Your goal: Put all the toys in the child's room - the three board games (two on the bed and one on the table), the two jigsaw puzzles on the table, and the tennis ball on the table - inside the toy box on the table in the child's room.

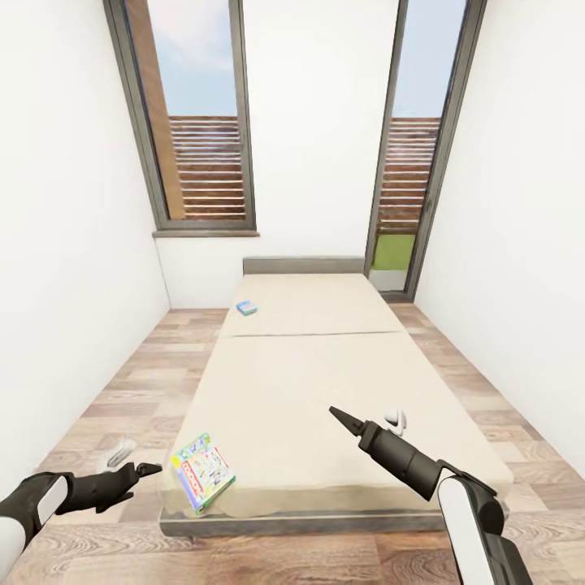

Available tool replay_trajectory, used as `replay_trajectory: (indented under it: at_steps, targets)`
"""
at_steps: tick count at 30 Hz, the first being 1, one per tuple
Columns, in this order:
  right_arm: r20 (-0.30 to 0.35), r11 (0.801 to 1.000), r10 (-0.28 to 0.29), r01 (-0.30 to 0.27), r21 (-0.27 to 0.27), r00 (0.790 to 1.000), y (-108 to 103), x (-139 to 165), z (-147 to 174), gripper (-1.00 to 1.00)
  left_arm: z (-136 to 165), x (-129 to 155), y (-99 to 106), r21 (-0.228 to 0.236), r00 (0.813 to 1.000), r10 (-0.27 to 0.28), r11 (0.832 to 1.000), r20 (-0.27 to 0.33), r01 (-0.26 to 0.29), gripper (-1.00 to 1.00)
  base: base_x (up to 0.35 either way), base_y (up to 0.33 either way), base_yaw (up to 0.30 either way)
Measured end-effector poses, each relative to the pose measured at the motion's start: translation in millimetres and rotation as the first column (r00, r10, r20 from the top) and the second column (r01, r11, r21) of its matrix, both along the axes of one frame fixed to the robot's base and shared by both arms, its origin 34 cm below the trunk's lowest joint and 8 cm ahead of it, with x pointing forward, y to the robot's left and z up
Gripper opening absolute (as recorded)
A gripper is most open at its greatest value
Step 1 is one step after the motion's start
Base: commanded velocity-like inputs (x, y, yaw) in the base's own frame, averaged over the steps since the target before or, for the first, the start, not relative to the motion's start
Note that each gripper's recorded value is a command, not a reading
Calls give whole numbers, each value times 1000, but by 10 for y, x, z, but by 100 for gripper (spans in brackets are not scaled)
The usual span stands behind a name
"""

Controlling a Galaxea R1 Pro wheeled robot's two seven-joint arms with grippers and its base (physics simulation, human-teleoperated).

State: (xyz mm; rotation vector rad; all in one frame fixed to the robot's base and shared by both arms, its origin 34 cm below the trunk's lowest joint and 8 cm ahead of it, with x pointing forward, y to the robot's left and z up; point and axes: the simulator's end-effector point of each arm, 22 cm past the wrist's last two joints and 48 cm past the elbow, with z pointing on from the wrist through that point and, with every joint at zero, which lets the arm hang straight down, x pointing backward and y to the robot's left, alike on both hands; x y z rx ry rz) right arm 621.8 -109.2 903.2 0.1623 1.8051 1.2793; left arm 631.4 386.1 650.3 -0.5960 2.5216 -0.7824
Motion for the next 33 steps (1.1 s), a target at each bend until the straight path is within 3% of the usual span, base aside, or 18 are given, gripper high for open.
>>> replay_trajectory:
  at_steps: [33]
  targets:
    - [8,1000,-1,1,8,1000,-75,-68,-570,100,-601,-69,-24,-25,1000,5,1000,11,-5,100,0,0,0]
